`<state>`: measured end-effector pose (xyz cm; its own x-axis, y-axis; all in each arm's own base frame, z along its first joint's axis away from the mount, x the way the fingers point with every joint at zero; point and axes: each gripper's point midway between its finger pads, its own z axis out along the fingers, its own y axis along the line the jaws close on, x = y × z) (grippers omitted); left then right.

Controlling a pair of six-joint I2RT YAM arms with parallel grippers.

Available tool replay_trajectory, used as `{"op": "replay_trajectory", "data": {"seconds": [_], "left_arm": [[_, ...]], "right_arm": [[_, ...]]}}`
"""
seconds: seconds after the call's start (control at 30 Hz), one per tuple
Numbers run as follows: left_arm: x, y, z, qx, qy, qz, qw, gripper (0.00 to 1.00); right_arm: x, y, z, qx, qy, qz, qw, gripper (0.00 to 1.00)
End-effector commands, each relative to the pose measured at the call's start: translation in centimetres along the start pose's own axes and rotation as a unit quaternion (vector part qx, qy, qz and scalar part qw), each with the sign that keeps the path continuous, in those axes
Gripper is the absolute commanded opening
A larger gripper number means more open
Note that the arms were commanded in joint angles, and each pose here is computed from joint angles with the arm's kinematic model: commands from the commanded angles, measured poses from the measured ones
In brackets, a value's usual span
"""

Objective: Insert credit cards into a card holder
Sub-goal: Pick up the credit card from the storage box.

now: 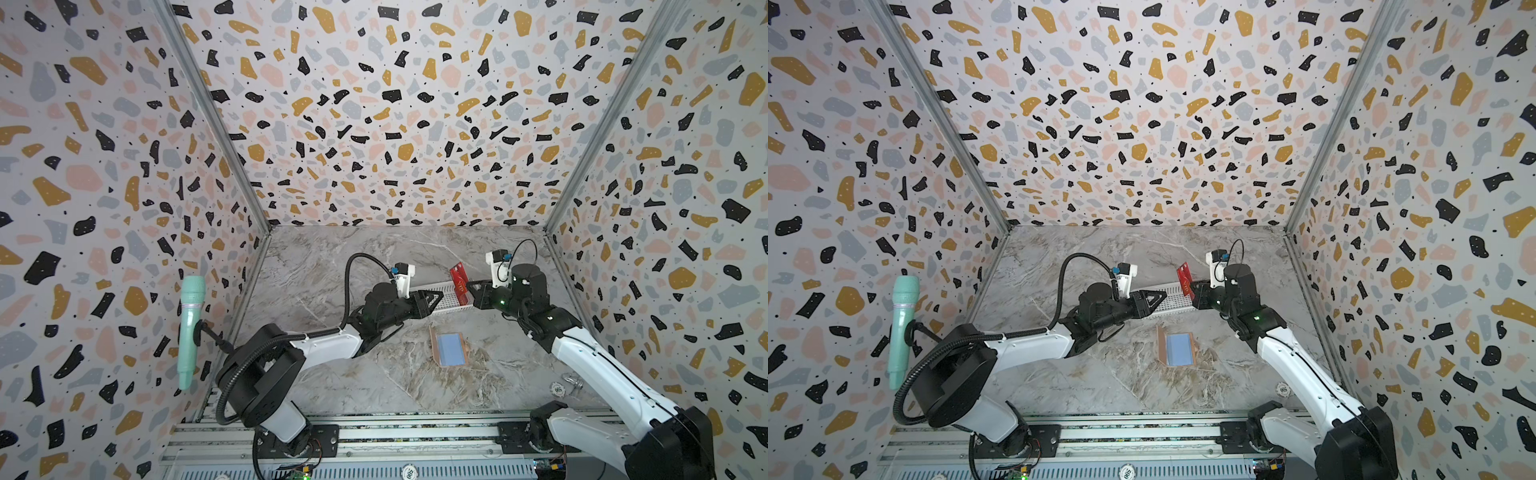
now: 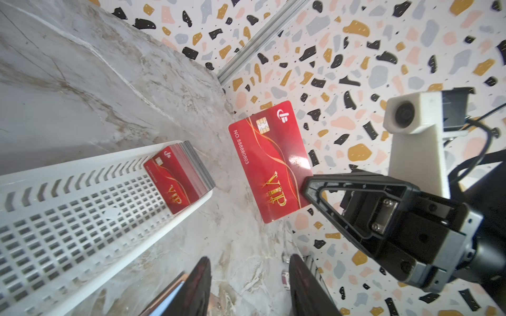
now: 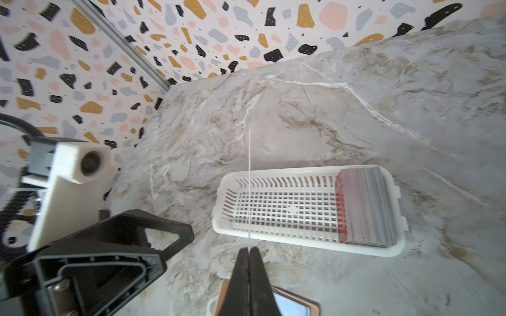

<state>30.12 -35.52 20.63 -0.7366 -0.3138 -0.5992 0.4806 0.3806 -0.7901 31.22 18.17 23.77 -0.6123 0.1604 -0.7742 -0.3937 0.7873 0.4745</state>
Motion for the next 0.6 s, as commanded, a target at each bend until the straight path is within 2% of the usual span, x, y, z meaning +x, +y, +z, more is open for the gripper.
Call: {"op": "replay_trajectory", "data": {"seconds": [0.0, 0.07, 0.3, 0.57], "left_arm": [[-2.5, -4.2, -1.6, 0.094, -0.055, -0.01, 0.994, 0.43], [-2.7, -4.9, -2.2, 0.116, -0.067, -0.015, 0.991, 0.4], [-3.0, -6.2, -3.1, 0.163, -0.079, -0.033, 0.983, 0.4], [-2.7, -6.1, -2.4, 0.175, -0.069, -0.054, 0.981, 0.4]], "right_arm": [[-1.3, 2.7, -1.4, -0.068, -0.024, 0.024, 0.997, 0.02], [-1.3, 3.4, -1.8, -0.091, -0.025, 0.032, 0.995, 0.02], [-0.9, 5.6, -2.5, -0.159, -0.015, 0.051, 0.986, 0.02], [-0.7, 6.9, -3.1, -0.205, -0.015, 0.062, 0.977, 0.02]]}}
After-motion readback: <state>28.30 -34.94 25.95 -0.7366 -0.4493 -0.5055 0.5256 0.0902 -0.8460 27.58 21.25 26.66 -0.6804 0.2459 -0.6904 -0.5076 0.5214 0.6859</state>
